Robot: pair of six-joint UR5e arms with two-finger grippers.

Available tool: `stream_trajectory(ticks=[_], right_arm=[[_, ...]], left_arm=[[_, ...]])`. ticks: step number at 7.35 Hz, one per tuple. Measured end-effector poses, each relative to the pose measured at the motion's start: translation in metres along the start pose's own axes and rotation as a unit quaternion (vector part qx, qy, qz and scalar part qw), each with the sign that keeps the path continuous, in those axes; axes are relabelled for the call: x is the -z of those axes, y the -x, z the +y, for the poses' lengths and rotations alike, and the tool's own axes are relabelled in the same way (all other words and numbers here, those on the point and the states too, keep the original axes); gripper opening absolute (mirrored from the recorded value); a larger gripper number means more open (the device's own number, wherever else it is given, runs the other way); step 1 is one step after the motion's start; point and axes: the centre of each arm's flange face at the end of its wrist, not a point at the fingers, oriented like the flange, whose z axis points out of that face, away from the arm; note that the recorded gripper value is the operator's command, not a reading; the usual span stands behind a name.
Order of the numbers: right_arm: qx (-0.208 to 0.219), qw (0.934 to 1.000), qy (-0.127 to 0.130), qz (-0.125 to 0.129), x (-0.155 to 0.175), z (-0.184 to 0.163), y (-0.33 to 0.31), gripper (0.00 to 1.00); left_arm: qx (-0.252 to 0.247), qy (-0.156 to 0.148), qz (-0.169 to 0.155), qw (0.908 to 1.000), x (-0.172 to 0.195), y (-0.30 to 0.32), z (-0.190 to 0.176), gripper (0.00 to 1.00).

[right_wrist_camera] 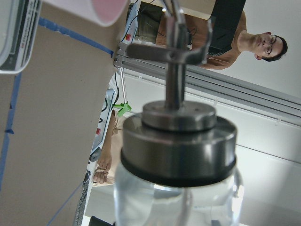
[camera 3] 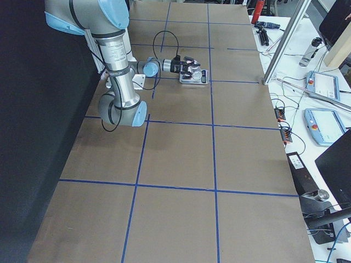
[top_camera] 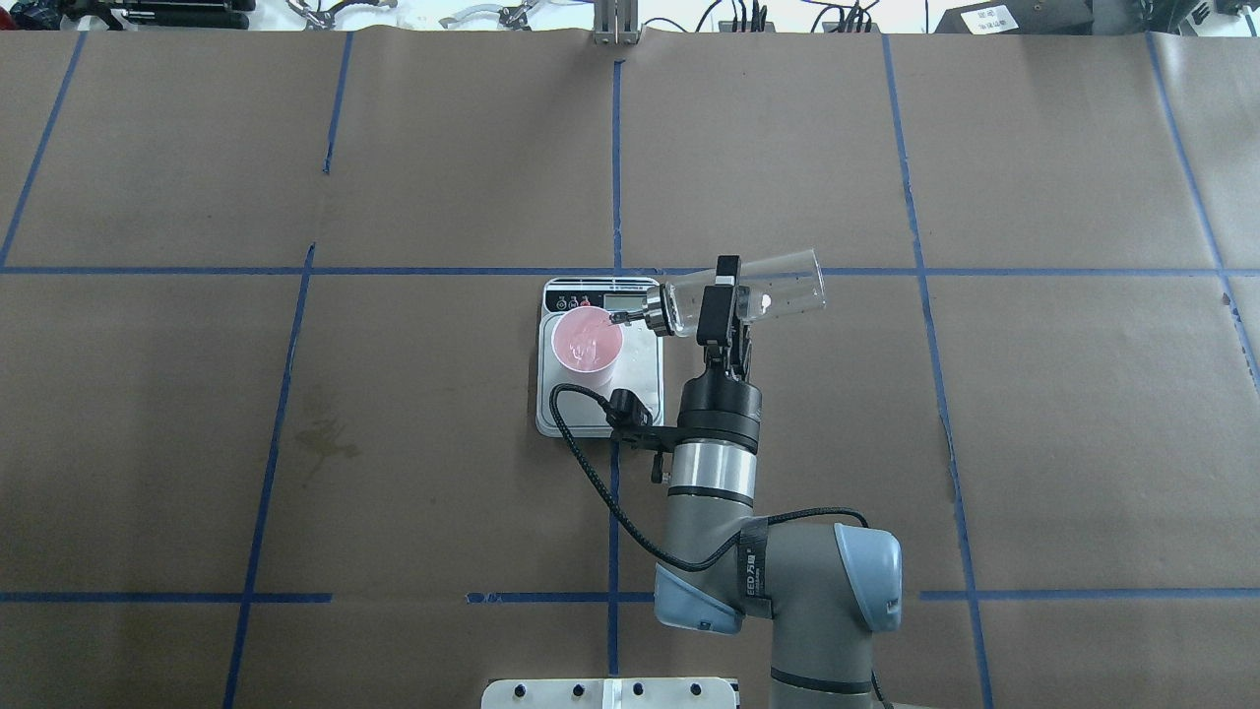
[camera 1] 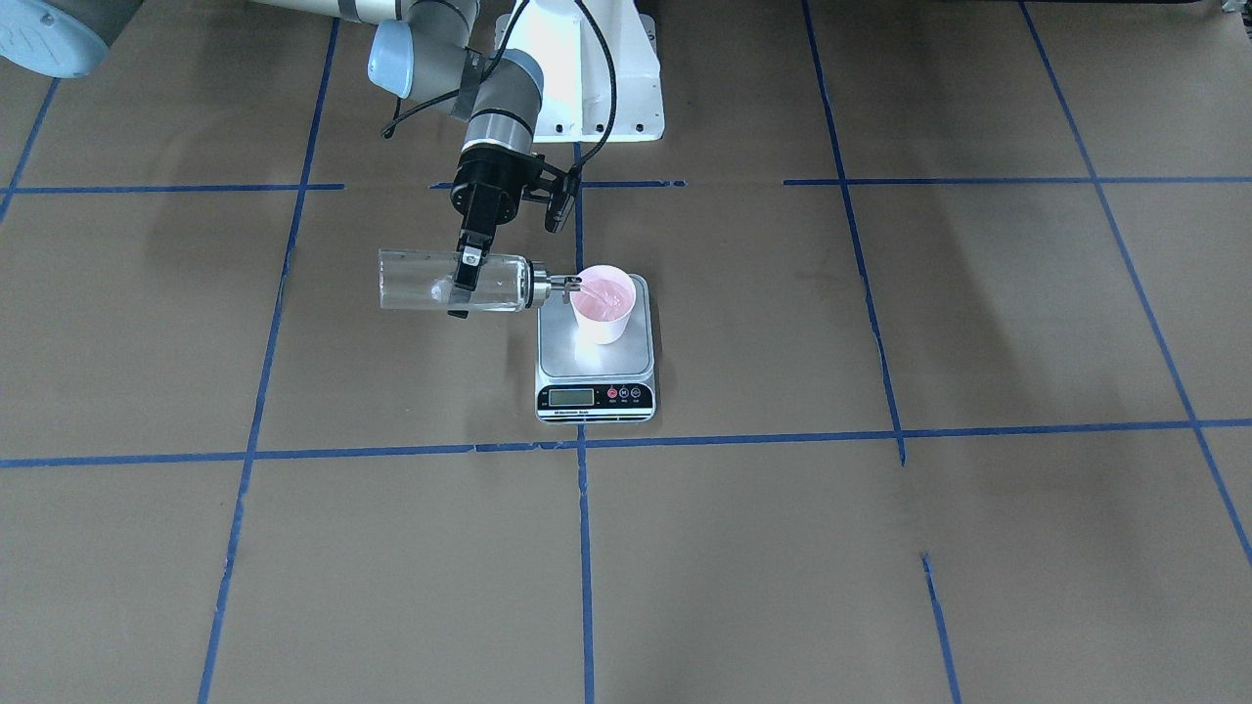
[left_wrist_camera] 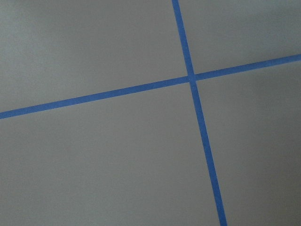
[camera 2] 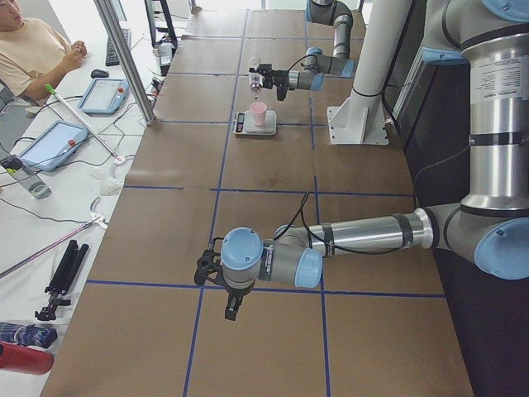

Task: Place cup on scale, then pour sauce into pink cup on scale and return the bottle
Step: 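Tilt the bottle spout down into the pink cup with the right gripper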

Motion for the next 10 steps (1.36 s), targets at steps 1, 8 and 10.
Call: stream_trajectory(ticks=[1,8,10], right_arm=[[0.0,1.0,0.0,0.0,0.0,0.0,0.0,0.0],[-0.07,0.9975,-0.008,-0.002,0.002,-0.003,-0.012,0.0],[-0.12,0.9926,-0.012,-0.014,0.003,-0.003,-0.015,0.0]], left_arm=[[0.0,0.0,0.0,1.0,0.0,0.0,0.0,1.0],[0.0,-0.001,0.0,1.0,0.0,-0.001,-0.001,1.0],[0.0,-0.001,0.0,1.0,0.0,-0.001,-0.001,1.0]])
